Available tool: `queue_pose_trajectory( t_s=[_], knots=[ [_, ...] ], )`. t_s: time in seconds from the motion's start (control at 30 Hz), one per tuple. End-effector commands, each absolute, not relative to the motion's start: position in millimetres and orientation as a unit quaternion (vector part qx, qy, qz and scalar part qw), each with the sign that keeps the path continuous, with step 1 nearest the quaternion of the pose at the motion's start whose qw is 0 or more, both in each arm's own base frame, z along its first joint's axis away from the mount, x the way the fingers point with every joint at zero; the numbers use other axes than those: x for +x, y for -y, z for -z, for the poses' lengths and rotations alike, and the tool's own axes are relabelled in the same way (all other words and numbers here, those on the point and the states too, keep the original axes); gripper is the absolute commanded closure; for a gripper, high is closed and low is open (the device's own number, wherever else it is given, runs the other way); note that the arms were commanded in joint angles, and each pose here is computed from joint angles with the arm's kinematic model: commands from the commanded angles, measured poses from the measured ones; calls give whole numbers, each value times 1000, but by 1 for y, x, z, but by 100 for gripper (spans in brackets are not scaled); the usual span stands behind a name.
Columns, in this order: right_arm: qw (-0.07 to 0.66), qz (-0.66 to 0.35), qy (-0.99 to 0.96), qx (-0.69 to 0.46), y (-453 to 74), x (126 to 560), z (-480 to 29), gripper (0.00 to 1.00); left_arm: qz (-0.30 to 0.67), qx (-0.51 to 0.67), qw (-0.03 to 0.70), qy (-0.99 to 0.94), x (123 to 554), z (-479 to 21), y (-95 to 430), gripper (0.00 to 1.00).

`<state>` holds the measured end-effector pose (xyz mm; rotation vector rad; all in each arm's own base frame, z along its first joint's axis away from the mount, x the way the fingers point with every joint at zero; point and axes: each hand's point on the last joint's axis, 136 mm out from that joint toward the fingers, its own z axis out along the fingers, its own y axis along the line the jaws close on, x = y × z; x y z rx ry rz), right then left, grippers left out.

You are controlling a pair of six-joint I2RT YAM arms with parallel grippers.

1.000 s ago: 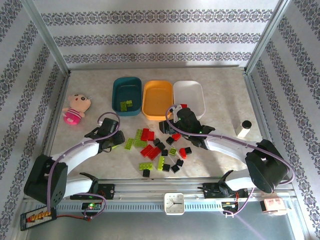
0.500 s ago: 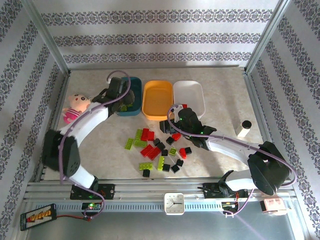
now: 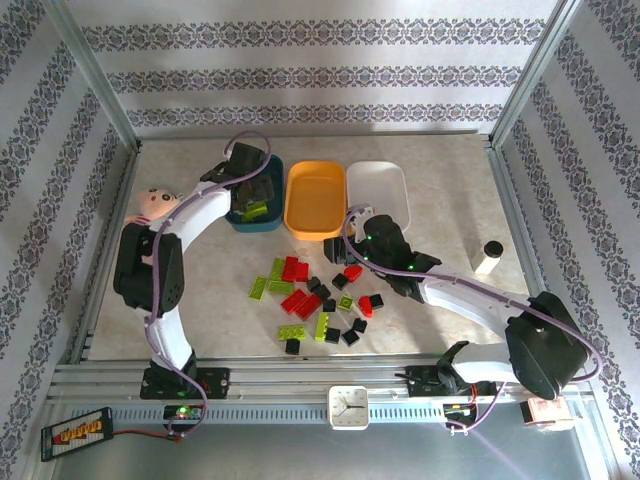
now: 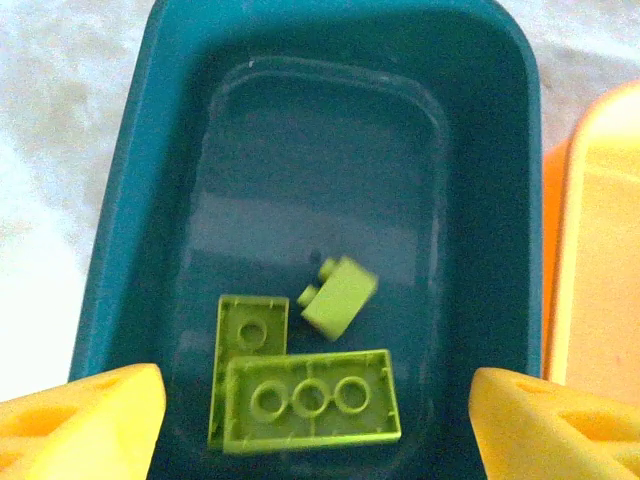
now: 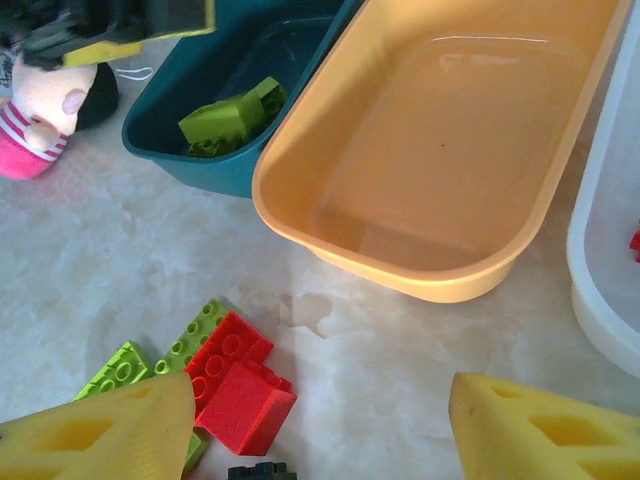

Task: Sort the legos into containers by color
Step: Place the lego in the container, then pick up the lego from the center of the table.

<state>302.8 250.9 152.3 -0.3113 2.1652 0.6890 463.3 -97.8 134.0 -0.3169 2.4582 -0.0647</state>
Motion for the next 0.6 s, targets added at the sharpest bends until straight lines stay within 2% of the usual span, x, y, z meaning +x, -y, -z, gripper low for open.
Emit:
queue_pose_trajectory(
  t_s=[0.0, 0.17, 0.33, 0.43, 0.57],
  knots=[
    [421, -271, -858, -116, -244, 304, -155, 32, 58, -96, 334, -936, 428, -156, 107, 19],
    [418, -274, -858, -114, -244, 304, -154, 32, 71, -38, 316, -945, 353, -140, 132, 18],
    [418, -276, -858, -113, -245, 305, -153, 32, 106, -54, 280, -953, 277, -94, 131, 19],
    [416, -279, -858, -113, -247, 305, -152, 32, 113, -57, 262, -957, 245, -66, 123, 19],
    [413, -283, -858, -114, -250, 306, -150, 32, 116, -50, 252, -960, 229, -47, 121, 21]
  ],
)
